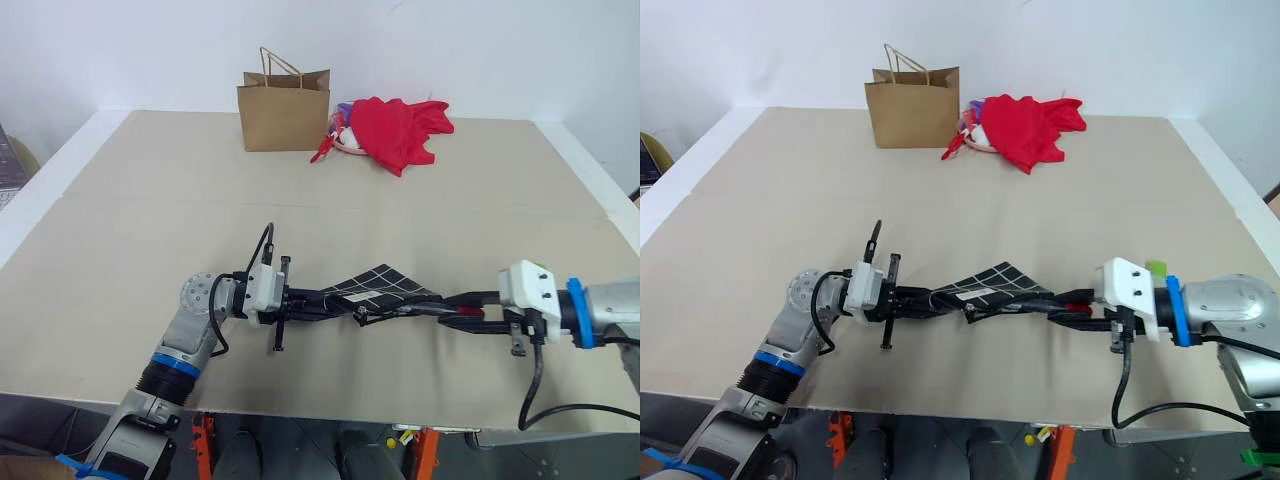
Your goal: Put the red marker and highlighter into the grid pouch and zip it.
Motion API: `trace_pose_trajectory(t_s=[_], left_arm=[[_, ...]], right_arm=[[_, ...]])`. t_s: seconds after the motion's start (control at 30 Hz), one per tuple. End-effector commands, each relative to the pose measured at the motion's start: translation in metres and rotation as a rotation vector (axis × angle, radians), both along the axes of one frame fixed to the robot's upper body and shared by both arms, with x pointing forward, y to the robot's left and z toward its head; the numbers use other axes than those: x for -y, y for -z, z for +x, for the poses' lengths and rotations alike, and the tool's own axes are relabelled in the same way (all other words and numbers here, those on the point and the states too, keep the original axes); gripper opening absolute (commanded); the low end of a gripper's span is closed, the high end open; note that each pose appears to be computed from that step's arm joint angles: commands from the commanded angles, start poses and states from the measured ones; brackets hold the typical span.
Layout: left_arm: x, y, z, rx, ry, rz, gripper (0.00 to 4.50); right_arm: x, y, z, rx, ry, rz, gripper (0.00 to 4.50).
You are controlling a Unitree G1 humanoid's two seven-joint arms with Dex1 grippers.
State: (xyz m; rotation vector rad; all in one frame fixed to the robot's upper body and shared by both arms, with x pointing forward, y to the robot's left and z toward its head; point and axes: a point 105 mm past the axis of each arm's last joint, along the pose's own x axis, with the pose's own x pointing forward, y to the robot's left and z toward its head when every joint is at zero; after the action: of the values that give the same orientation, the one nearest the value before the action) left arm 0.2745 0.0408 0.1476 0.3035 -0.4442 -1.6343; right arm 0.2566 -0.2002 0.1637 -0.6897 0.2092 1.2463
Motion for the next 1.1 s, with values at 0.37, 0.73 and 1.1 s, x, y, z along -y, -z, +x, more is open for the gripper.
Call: trace_pose_trajectory(t_s=[0.37, 0.73, 1.1], left_arm=[[0.005, -0.01, -0.006, 0.044, 0.018, -0.027, 0.0], [0.003, -0.008, -0.005, 0.028, 0.0, -0.02, 0.0], [0.001, -0.007, -0.004, 0.028, 0.006, -0.008, 0.0]], right_arm=[[-0.051, -0.018, 0.007, -0.009, -0.082, 0.085, 0.61], [-0.027, -0.023, -0.003, -0.017, 0.035, 0.18, 4.42], [0.094, -0.023, 0.017, 0.079, 0.749, 0.473, 4.42]])
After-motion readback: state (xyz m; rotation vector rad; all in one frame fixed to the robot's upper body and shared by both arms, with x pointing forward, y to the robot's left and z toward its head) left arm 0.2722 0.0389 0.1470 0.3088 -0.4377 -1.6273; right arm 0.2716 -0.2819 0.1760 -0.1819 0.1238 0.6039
